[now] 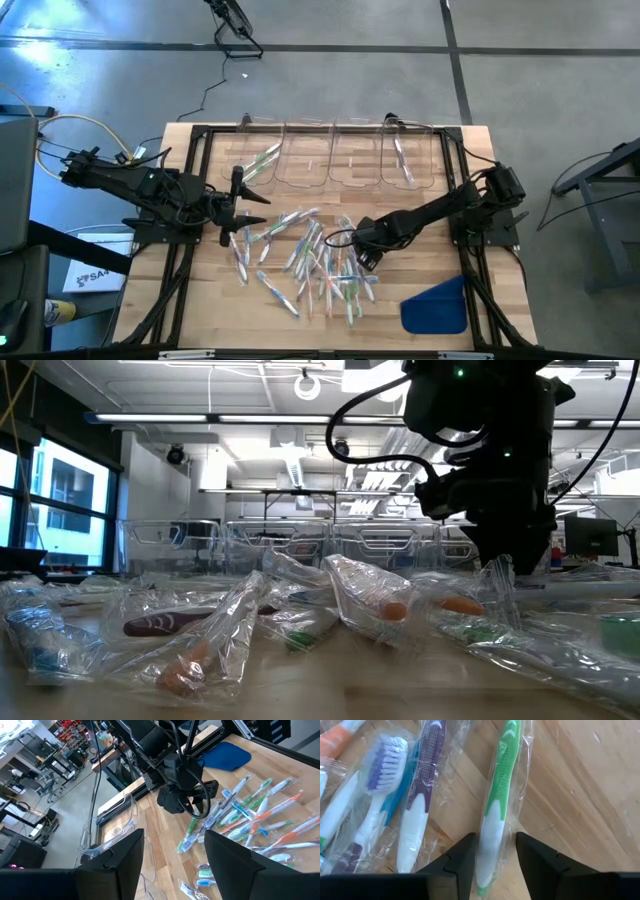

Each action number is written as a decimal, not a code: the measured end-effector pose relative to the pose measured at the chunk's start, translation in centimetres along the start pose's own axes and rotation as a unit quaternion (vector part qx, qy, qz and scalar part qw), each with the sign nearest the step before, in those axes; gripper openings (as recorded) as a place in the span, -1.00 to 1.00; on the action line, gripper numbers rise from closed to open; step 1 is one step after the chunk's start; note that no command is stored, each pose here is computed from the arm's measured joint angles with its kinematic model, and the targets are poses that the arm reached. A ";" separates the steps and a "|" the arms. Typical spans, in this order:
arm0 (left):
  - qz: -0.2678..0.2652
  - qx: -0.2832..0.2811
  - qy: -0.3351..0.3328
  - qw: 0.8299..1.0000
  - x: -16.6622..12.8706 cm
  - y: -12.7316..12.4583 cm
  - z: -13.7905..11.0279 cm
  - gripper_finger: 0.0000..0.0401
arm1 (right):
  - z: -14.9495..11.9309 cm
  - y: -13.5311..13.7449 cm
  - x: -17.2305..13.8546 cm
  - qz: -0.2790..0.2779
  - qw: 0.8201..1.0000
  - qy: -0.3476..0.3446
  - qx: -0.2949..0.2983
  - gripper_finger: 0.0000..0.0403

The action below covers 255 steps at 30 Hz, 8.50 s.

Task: Pick & Place Toothbrushes
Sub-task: Put the green toothbrush into the left transparent bin, then put the violet toothbrush into the right transparent bin

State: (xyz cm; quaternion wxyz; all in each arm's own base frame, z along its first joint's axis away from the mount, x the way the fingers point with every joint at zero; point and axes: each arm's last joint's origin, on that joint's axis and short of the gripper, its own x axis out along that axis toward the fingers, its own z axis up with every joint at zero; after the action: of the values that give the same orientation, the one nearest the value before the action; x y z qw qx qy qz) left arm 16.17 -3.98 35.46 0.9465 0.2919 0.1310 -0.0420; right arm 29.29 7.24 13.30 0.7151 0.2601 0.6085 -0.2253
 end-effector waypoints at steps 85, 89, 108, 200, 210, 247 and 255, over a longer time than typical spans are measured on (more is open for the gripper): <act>0.020 -0.218 -0.274 0.937 11.3 7.5 -0.6 0.01 | 2.1 -0.6 -18.6 0.174 0.811 -0.516 -0.211 -0.91; 0.020 -0.224 -0.286 0.932 11.8 7.5 -0.7 0.01 | 2.1 -0.6 -18.6 0.174 0.811 -0.516 -0.212 -0.91; -0.011 -0.240 -0.294 0.925 14.2 7.0 -1.6 0.01 | 3.2 0.0 -16.7 0.153 0.826 -0.500 -0.210 -0.91; 0.170 -0.372 0.306 0.860 1.5 14.2 -18.7 -0.92 | -0.5 -3.1 -19.5 0.189 0.865 -0.432 -0.173 -0.47; 0.141 -0.395 0.345 0.840 3.5 14.2 -21.5 -0.92 | -0.5 -3.1 -19.5 0.189 0.865 -0.432 -0.173 -0.47; 0.148 -0.355 0.370 0.846 3.3 14.2 -21.5 -0.21 | -0.5 -3.1 -19.4 0.188 0.865 -0.431 -0.173 -0.47; 0.139 -0.258 0.283 0.913 4.3 12.9 -16.3 -0.21 | -0.5 -3.1 -19.4 0.186 0.865 -0.432 -0.174 -0.47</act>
State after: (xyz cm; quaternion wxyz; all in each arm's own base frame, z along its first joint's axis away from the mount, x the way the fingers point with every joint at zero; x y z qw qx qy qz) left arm 18.72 15.88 28.31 0.9086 0.0523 0.3574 0.2096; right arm 23.85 5.30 32.13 0.9687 0.1169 0.2081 -0.0683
